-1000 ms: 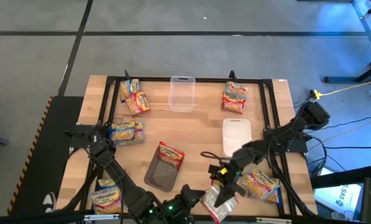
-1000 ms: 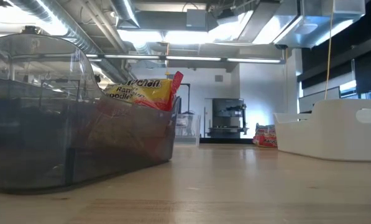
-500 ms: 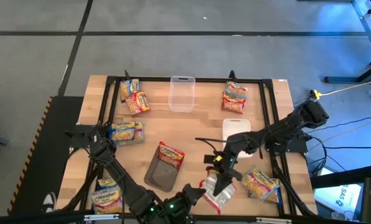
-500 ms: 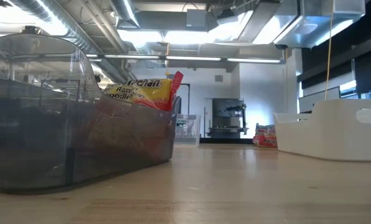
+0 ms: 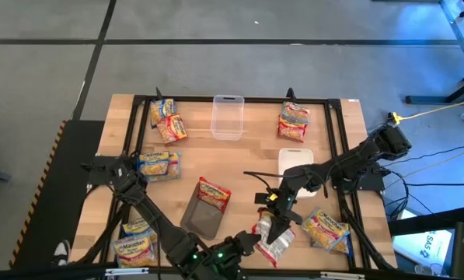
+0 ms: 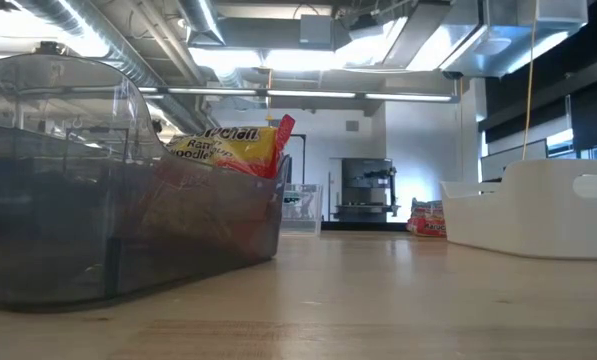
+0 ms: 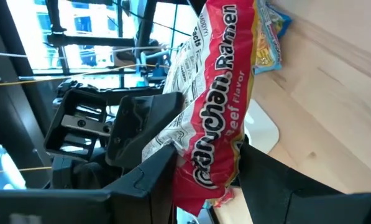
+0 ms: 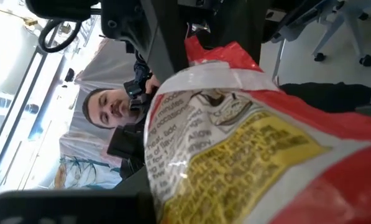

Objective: Sort Maruchan noodles
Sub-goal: Put the red noodle pack into the gray bin

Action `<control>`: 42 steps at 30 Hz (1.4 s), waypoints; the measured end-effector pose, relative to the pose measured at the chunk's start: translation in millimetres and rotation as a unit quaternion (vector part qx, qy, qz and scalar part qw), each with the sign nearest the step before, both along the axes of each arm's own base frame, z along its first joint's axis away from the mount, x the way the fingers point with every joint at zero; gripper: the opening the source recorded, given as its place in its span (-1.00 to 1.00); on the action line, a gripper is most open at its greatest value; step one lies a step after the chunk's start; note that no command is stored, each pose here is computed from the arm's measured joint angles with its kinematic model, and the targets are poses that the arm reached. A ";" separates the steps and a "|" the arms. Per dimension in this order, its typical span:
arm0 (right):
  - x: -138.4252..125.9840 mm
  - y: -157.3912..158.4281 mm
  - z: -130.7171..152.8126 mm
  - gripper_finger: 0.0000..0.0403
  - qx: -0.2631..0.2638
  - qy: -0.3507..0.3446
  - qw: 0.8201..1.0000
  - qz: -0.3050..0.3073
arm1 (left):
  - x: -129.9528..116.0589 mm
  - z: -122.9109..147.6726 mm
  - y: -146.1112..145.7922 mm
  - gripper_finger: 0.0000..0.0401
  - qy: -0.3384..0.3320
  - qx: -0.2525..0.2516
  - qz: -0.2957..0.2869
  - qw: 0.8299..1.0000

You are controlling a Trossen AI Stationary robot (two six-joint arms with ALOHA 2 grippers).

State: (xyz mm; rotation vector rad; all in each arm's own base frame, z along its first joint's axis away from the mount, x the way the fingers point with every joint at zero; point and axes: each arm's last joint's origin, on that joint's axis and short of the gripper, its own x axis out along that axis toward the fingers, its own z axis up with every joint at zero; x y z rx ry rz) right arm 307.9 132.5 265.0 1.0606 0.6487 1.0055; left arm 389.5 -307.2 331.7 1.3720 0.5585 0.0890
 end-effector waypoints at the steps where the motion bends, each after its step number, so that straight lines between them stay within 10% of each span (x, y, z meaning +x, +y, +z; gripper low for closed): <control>1: 0.4 0.1 0.8 -0.46 0.000 0.001 1.000 0.000 | 0.7 0.1 1.0 -0.21 0.000 0.000 0.001 1.000; 24: 3.4 -10.1 9.0 -0.27 0.004 -0.019 1.000 -0.022 | -9.2 4.8 -15.3 -0.89 -0.048 -0.051 0.011 0.997; 42: 17.8 -109.2 15.3 -0.27 -0.001 -0.024 0.996 -0.086 | -21.1 2.8 -29.4 -0.91 -0.081 -0.185 0.022 0.979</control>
